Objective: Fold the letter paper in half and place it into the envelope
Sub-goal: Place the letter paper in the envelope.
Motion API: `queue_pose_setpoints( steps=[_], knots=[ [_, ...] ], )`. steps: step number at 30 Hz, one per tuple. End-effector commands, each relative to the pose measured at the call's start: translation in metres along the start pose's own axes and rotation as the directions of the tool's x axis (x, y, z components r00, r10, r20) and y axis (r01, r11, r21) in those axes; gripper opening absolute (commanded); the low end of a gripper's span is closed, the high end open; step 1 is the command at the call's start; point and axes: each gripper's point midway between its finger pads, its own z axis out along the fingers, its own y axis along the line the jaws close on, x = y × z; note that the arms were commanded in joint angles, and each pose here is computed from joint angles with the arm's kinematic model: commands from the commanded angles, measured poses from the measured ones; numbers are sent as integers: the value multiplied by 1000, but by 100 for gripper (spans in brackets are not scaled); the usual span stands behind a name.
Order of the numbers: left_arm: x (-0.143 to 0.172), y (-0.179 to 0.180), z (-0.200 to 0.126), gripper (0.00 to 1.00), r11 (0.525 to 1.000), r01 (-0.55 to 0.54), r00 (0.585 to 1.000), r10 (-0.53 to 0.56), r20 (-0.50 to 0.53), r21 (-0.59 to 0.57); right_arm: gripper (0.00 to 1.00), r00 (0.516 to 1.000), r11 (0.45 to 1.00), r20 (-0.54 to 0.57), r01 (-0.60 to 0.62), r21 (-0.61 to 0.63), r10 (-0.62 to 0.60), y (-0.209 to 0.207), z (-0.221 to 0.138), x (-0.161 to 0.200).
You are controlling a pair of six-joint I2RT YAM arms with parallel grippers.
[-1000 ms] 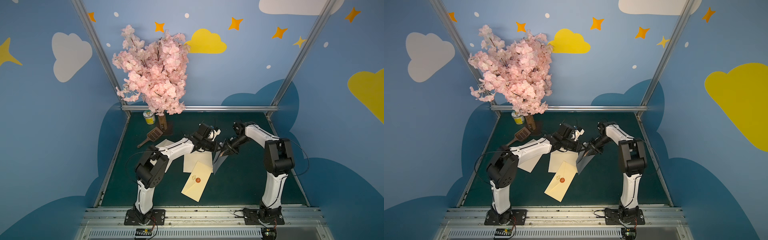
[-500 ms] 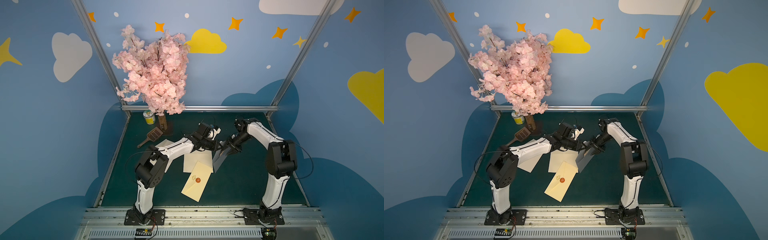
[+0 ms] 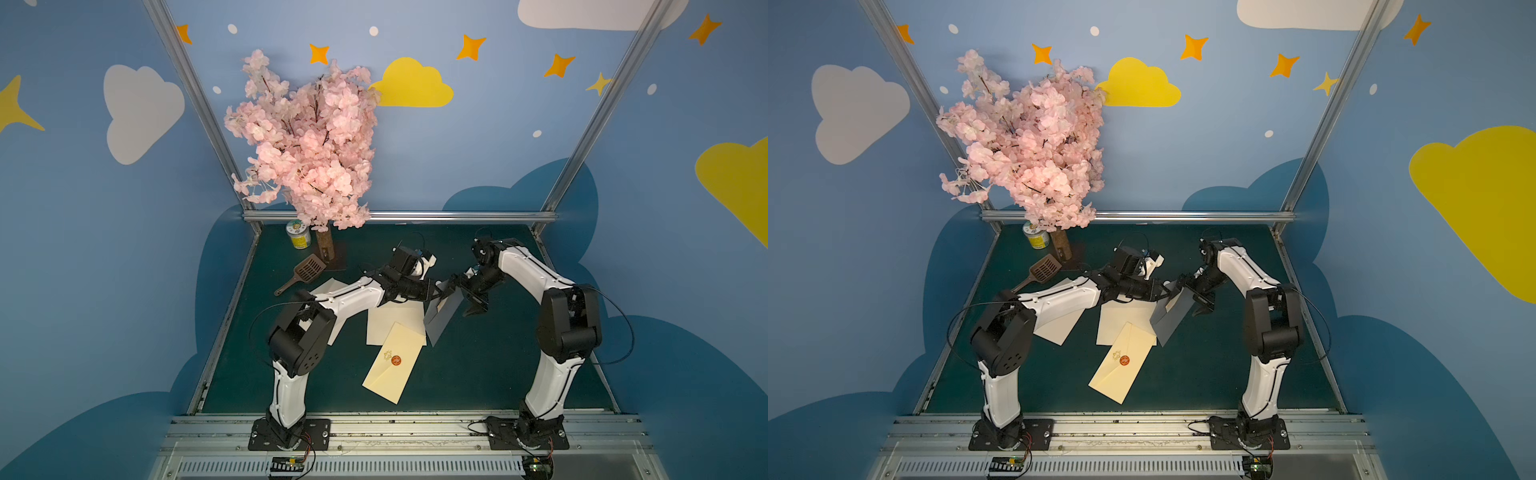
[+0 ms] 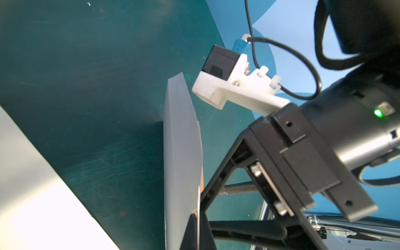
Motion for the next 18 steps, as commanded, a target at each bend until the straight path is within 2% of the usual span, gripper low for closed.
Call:
queue_pose_setpoints(
  steps=[1, 10, 18],
  knots=[
    [-5, -15, -10, 3, 998, 21, 999, -22, 24, 60, 89, 997, 998, 66, 53, -16, -51, 3, -1, -13],
    [-9, -16, -12, 3, 995, 58, 997, -62, 49, 84, 89, 999, 998, 42, 32, 46, -34, -16, 18, -21],
    [-8, -13, -11, 3, 996, 60, 997, -63, 47, 70, 89, 993, 996, 87, 76, 47, -79, -8, 0, -21]
  ],
)
